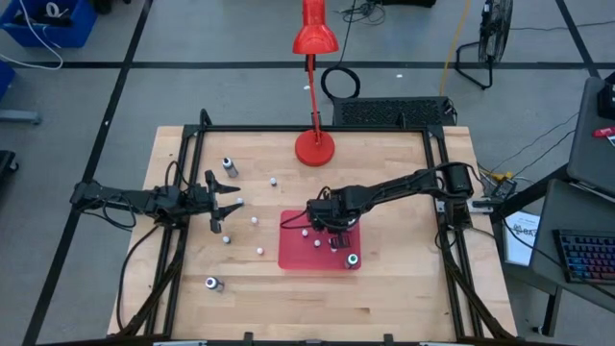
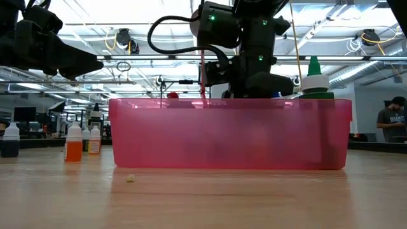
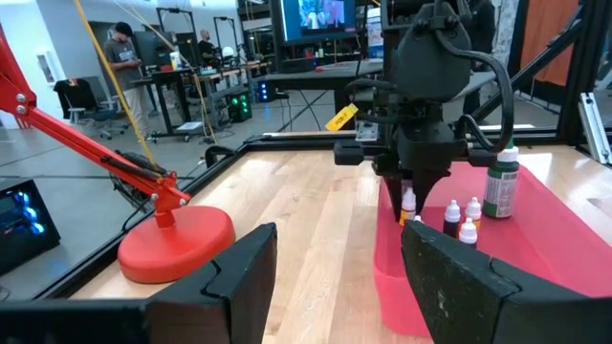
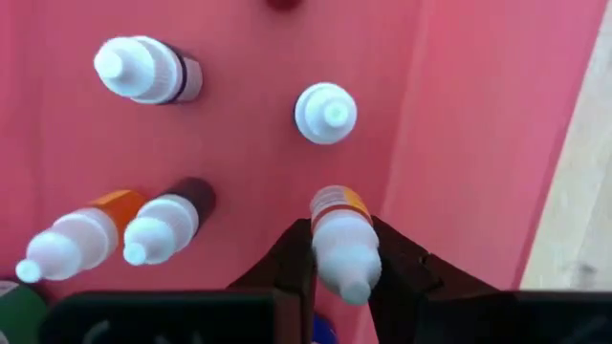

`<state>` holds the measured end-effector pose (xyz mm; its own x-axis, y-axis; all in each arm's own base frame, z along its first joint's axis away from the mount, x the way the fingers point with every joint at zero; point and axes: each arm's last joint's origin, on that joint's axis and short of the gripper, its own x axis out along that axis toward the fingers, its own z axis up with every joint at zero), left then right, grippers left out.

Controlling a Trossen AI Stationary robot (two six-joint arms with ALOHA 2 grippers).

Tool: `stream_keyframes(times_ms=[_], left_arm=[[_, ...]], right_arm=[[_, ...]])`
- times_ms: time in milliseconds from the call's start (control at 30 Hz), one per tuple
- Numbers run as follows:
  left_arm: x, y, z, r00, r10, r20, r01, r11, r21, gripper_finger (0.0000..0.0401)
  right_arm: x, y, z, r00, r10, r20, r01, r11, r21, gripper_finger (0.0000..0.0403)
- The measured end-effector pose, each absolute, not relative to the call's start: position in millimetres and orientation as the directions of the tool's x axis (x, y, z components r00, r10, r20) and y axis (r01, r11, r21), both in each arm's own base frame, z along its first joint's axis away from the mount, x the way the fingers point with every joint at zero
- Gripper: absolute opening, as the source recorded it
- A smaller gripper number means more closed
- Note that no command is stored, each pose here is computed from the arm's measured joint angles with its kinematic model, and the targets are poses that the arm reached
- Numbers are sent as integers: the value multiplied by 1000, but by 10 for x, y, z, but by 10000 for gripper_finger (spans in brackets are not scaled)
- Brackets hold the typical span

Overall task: Pick & Place food coloring
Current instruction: Put the small orange food coloring bottle into the pink bin, then put the large black food coloring bottle into the pink bin

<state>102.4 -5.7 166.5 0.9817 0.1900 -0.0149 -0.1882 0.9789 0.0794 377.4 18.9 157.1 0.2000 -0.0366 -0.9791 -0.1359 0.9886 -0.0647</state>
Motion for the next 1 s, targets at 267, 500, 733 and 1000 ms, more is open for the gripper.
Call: stream_keyframes(times_ms=[267,500,733,1000], left_arm=[[1024,-57,1664,982,190,-15,-188,979,80,225],[1024,-57,1665,982,190,-15,-189,979,79,225],[1024,-57,1664,982,191,-15,-189,979,79,225],[1024,-57,1664,982,190,-15,-189,979,79,225]], right_arm=[[3785,237,1538,210,-34,-977,-144,987,-65,130],[3802,301,1587,250,-28,-968,-157,985,-69,136],[3750,369,1956,372,-13,-928,-163,983,-79,129],[3384,370,2852,598,17,-801,-44,999,-12,130]])
